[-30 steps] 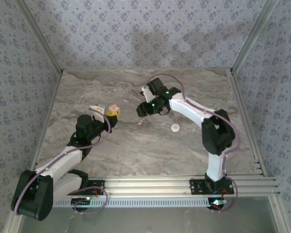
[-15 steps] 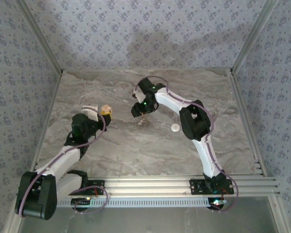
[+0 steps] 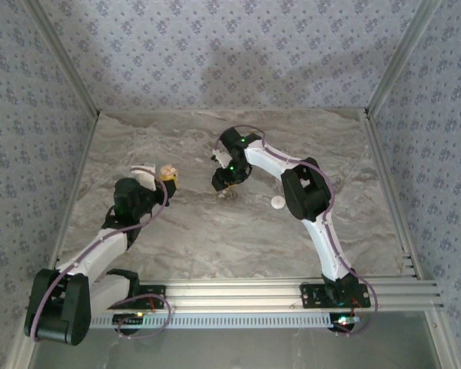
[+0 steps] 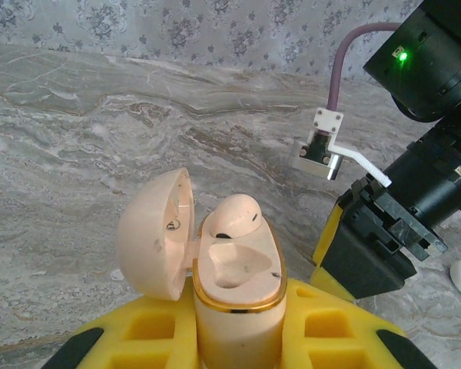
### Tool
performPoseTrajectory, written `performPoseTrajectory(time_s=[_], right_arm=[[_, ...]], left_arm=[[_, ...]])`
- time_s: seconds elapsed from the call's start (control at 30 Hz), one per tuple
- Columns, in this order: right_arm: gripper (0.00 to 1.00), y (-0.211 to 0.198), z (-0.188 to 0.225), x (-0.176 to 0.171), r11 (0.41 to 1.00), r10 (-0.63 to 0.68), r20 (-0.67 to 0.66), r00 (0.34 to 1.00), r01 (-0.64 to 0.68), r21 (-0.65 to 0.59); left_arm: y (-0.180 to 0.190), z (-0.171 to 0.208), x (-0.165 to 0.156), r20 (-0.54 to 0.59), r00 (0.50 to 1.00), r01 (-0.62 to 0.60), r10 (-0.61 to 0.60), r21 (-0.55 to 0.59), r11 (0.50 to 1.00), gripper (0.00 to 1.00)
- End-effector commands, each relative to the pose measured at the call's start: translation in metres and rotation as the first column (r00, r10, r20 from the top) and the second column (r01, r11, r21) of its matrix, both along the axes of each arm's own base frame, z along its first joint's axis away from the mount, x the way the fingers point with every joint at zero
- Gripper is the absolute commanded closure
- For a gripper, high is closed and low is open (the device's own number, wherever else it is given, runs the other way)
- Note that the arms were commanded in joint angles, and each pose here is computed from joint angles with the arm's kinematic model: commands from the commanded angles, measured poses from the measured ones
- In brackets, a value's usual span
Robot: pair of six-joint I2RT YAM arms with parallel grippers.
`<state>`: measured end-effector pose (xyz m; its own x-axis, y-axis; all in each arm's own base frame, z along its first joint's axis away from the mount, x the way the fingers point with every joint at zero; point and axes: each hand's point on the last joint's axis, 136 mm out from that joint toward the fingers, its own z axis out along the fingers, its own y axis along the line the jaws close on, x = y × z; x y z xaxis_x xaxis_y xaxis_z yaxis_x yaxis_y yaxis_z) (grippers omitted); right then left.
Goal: Insert the wireless bluetooth earbuds into the charging case
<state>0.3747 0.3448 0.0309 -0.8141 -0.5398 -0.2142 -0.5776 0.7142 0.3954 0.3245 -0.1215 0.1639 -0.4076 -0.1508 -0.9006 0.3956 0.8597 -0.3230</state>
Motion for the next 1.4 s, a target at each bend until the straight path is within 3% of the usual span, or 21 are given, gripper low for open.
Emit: performPoseTrajectory(time_s=[0.0,0.33,0.6,0.83,1.37], right_arm=[[0.52,-0.016,0.002,-0.032,0.997,0.024,-0.08,0.997,-0.029,-0.07],[0.56,-0.013,0.024,-0.043,0.998,-0.026,-0.069,0.997,0.022,-0.063],[0.56,-0.03,0.059,-0.016,0.953,-0.233,0.024,0.972,0.233,-0.191],[0.59,-0.034,0.054,-0.009,0.917,-0.299,0.043,0.953,0.299,-0.265],[0.62,-0.008,0.016,-0.013,0.925,-0.294,-0.048,0.955,0.271,-0.268]], left_arm=[[0.0,0.023,0.006,0.066,0.998,0.009,-0.009,-0.002,1.0,0.82],[-0.002,0.027,0.003,0.077,0.997,0.021,-0.02,-0.011,1.0,0.82],[-0.002,0.03,0.002,0.081,0.996,0.022,-0.021,-0.012,1.0,0.82],[-0.003,0.03,0.002,0.08,0.996,0.032,-0.032,-0.001,0.999,0.82],[-0.004,0.03,0.003,0.08,0.996,0.04,-0.04,0.003,0.999,0.82]])
